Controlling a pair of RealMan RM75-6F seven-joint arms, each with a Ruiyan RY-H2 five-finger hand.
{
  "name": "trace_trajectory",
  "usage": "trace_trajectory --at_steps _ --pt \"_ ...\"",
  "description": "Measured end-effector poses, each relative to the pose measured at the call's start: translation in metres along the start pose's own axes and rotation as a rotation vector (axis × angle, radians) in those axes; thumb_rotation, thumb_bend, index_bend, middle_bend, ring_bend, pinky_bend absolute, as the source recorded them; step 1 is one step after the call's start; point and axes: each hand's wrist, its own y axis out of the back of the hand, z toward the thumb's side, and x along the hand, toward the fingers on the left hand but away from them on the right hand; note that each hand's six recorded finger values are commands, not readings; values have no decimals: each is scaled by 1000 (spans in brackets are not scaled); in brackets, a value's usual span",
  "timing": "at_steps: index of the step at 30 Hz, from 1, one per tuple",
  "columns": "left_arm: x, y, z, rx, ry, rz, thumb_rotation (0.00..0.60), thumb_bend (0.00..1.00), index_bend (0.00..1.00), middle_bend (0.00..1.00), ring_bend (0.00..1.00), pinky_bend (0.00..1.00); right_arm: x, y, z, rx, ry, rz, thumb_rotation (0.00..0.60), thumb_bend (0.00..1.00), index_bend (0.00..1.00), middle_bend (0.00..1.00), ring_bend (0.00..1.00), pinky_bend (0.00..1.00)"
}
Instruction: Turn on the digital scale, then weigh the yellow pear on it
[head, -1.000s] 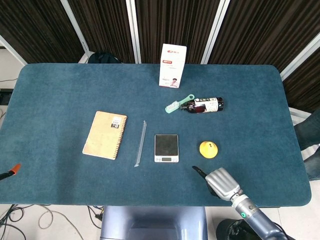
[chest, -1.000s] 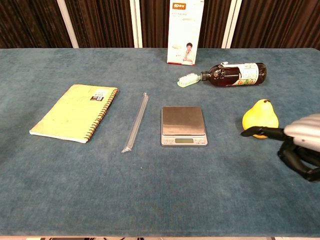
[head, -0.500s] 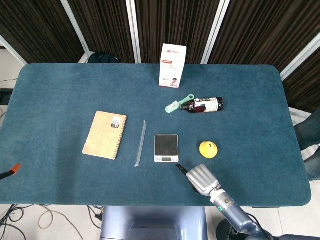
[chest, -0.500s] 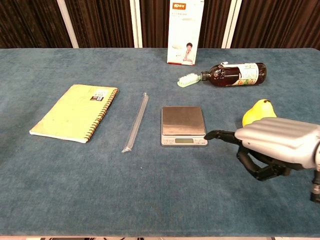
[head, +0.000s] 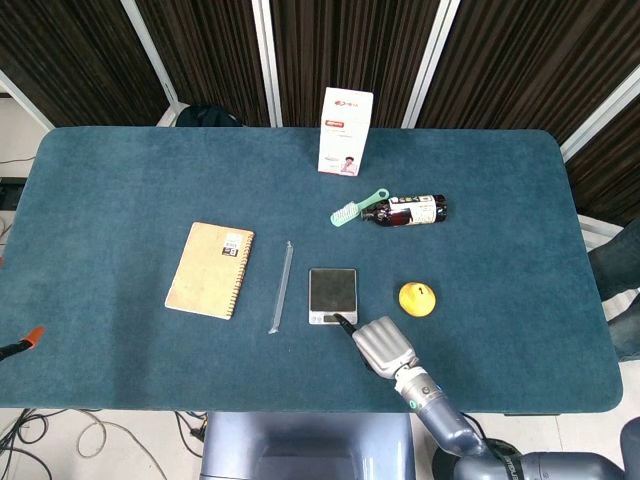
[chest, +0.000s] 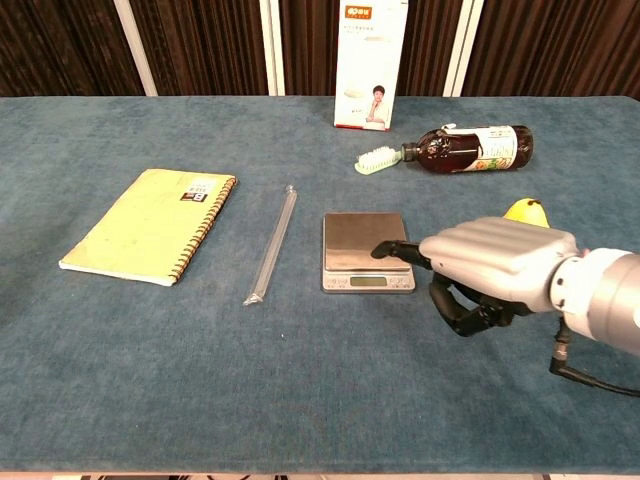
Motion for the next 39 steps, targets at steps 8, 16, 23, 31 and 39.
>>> trace_trajectory --at_steps 8,16,23,31,39 --pt "0 -2 1 3 -1 -4 600 0 31 0 0 34 -12 7 19 2 17 -3 600 930 0 758 804 723" --pt "0 -2 1 4 0 -7 600 0 30 0 0 34 -26 -1 35 8 20 34 600 930 0 759 805 723" --pt "1 -1 -2 0 8 -2 600 0 31 0 0 34 -35 -7 38 13 7 46 600 930 0 764 809 723" --pt "2 -1 -2 2 8 -4 600 0 30 0 0 47 -40 -9 40 17 4 49 600 930 0 765 811 723" --pt "2 0 -2 3 13 1 600 0 31 0 0 47 -39 -12 40 18 3 51 600 930 0 765 811 723"
